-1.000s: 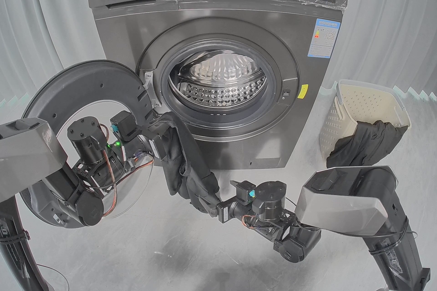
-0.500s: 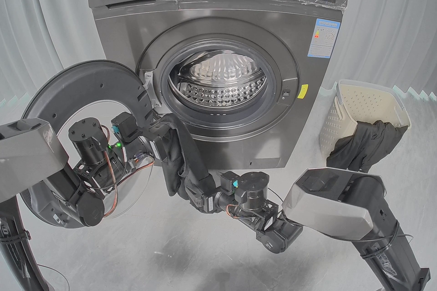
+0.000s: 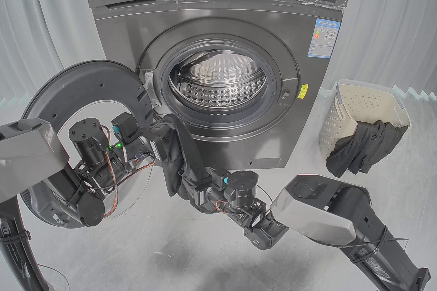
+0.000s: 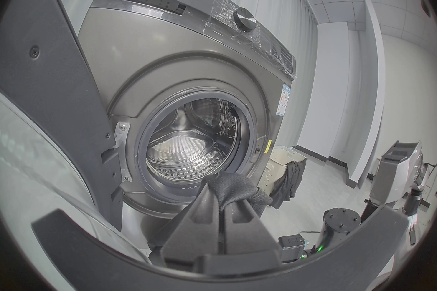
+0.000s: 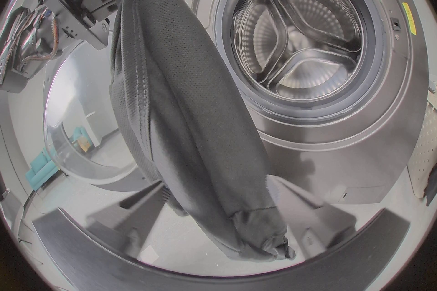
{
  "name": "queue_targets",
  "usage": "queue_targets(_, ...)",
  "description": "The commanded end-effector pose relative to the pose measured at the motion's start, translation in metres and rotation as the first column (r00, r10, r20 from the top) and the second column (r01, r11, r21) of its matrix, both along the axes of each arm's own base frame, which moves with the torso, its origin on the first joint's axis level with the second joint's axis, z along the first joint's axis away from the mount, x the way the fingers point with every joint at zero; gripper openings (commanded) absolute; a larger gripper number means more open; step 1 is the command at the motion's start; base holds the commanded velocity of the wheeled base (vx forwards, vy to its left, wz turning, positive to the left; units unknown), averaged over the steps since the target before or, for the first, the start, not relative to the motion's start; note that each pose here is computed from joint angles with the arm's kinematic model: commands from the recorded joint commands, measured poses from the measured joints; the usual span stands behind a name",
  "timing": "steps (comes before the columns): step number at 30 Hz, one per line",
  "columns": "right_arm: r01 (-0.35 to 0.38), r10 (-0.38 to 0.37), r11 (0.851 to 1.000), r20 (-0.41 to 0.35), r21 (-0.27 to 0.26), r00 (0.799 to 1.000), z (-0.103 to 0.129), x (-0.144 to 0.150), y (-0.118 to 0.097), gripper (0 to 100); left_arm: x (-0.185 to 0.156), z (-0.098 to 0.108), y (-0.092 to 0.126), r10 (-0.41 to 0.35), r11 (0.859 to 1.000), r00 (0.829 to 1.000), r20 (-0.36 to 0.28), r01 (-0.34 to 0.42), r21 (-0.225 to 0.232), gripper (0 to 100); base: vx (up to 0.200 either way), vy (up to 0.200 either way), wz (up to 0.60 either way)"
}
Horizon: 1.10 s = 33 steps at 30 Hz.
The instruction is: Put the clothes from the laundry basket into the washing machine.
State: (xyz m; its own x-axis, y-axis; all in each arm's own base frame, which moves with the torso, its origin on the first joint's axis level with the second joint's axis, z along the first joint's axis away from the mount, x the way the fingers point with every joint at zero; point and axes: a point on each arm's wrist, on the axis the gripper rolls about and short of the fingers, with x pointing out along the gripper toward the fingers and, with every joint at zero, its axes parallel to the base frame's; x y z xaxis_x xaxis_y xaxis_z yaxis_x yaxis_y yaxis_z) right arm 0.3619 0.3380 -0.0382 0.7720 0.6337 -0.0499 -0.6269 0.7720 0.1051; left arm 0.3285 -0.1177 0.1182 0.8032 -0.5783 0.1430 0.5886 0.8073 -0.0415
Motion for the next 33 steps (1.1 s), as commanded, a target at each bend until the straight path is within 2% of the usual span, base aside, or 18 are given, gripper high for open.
queue_targets(1,0.012,-0.013,1.0,0.012,0.011,1.0,-0.008,0.005,0.002,0,0.0,0.0,0.001,0.001,1.0,1.0,-0.001,-0.001,0.0,0,0.0,0.0,0.0)
queue_targets(8,0.032,-0.033,0.999,0.03,0.026,0.999,0.003,0.007,-0.009,0,0.001,-0.002,0.004,0.01,1.0,1.0,-0.009,-0.01,0.002,0,0.0,0.0,0.0)
queue_targets(9,0.042,-0.044,0.998,0.046,0.039,0.998,0.028,0.003,-0.02,0,0.001,-0.003,0.005,0.013,1.0,1.0,-0.014,-0.013,0.003,0,0.0,0.0,0.0)
queue_targets(12,0.063,-0.066,0.997,0.051,0.045,0.997,0.061,-0.005,-0.038,0,0.0,-0.003,0.006,0.012,1.0,1.0,-0.015,-0.012,0.004,0,0.0,0.0,0.0)
queue_targets(13,0.065,-0.067,0.997,0.053,0.048,0.996,0.063,-0.005,-0.039,0,0.0,-0.003,0.006,0.012,1.0,1.0,-0.015,-0.012,0.004,0,0.0,0.0,0.0)
queue_targets(14,0.08,-0.085,0.994,0.074,0.068,0.994,0.084,-0.007,-0.05,0,-0.001,-0.002,0.005,0.01,1.0,1.0,-0.011,-0.01,0.003,0,0.0,0.0,0.0)
queue_targets(18,0.102,-0.117,0.987,0.121,0.123,0.986,0.125,-0.015,-0.073,0,-0.006,-0.002,0.008,0.01,1.0,1.0,-0.022,-0.01,0.007,0,0.0,0.0,0.0)
queue_targets(23,0.101,-0.122,0.983,0.14,0.155,0.983,0.147,-0.045,-0.098,0,-0.016,-0.001,0.011,0.01,1.0,0.999,-0.035,-0.01,0.011,0,0.0,0.0,0.0)
queue_targets(25,0.098,-0.122,0.982,0.146,0.163,0.982,0.151,-0.05,-0.101,0,-0.017,0.0,0.011,0.012,1.0,0.999,-0.035,-0.012,0.011,0,0.0,0.0,0.0)
queue_targets(30,0.087,-0.123,0.964,0.129,0.252,0.984,0.17,-0.072,-0.12,0,-0.027,0.012,0.016,0.013,1.0,1.0,-0.007,-0.013,0.003,0,0.0,0.0,0.0)
queue_targets(33,0.085,-0.122,0.946,0.1,0.313,0.987,0.18,-0.079,-0.128,0,-0.033,0.017,0.017,0.012,1.0,1.0,0.003,-0.012,0.002,0,0.0,0.0,0.0)
